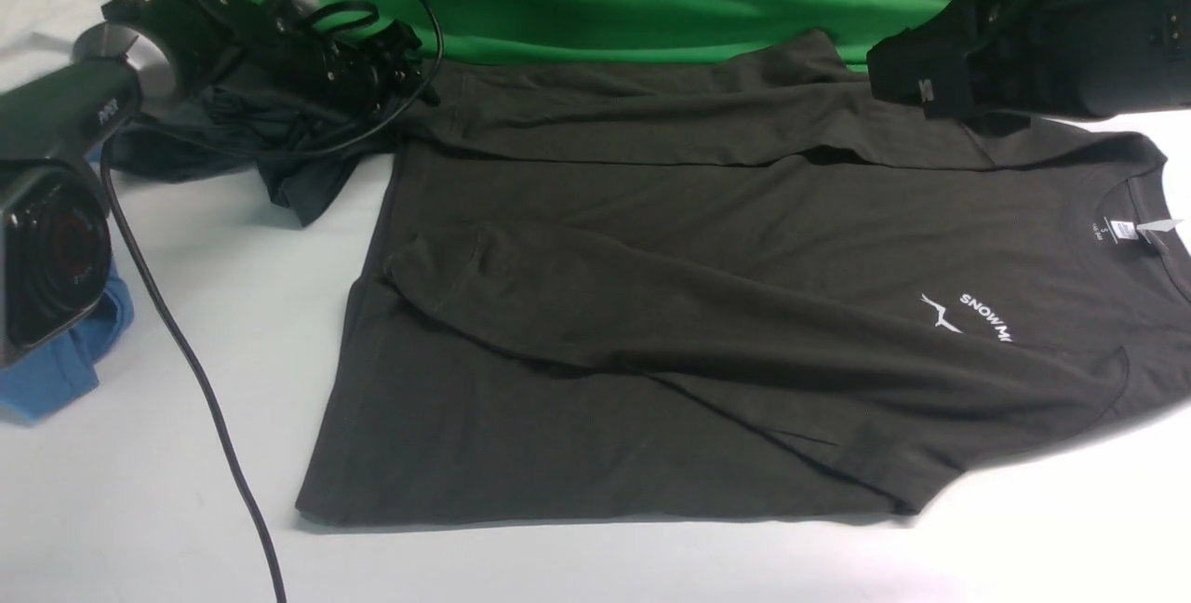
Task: Fold a long-sleeved shirt on a white desktop.
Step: 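Grab the top left corner of the dark shirt with the left gripper, then fold the left side of the dark shirt inward over its body with the left gripper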
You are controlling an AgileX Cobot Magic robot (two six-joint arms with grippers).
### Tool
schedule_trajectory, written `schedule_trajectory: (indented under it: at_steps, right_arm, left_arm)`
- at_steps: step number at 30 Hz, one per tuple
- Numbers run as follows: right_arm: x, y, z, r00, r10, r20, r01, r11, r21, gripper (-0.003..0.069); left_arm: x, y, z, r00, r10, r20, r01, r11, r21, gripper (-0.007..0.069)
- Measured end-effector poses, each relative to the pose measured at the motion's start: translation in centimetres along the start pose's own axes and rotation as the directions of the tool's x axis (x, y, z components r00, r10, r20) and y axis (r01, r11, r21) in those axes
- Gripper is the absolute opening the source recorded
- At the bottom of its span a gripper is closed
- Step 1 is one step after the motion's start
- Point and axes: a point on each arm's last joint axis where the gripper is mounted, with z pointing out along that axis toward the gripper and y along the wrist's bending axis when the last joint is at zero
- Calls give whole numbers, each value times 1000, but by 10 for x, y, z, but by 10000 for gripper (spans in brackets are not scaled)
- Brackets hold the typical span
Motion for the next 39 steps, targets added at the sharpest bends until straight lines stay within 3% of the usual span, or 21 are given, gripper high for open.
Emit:
schedule_trajectory:
  at_steps: [5,6,7,8,10,12,20,32,35,39]
  right_arm:
    - [0,0,0,1000,14,0,-14,1000,0,241]
    - [0,0,0,1000,17,0,-17,1000,0,241]
    - [0,0,0,1000,18,0,-18,1000,0,241]
    - [0,0,0,1000,20,0,-20,1000,0,241]
    - [0,0,0,1000,20,0,-20,1000,0,241]
    - [0,0,0,1000,24,-1,-24,1000,0,241]
    - [0,0,0,999,44,-5,-44,999,0,241]
    - [4,1,0,995,82,-48,-83,997,-5,241]
    - [6,1,0,995,82,-63,-83,997,-5,241]
    - [7,1,0,994,74,-76,-74,997,-7,241]
  left_arm:
    - [0,0,0,1000,12,6,-12,1000,0,331]
    - [-1,0,0,1000,27,7,-27,1000,0,272]
    - [-1,0,0,1000,28,8,-28,1000,0,264]
    - [-1,1,0,999,34,8,-34,999,-1,185]
    - [-1,1,0,999,33,9,-33,999,-1,146]
    - [-3,3,-1,1000,24,5,-24,1000,0,54]
    - [-1,7,-8,997,50,-65,-49,999,19,32]
    - [-13,-67,-106,977,209,-49,-200,970,140,32]
    - [-7,-78,-120,962,263,-71,-253,959,126,32]
    - [10,-82,-123,924,355,-140,-354,935,35,32]
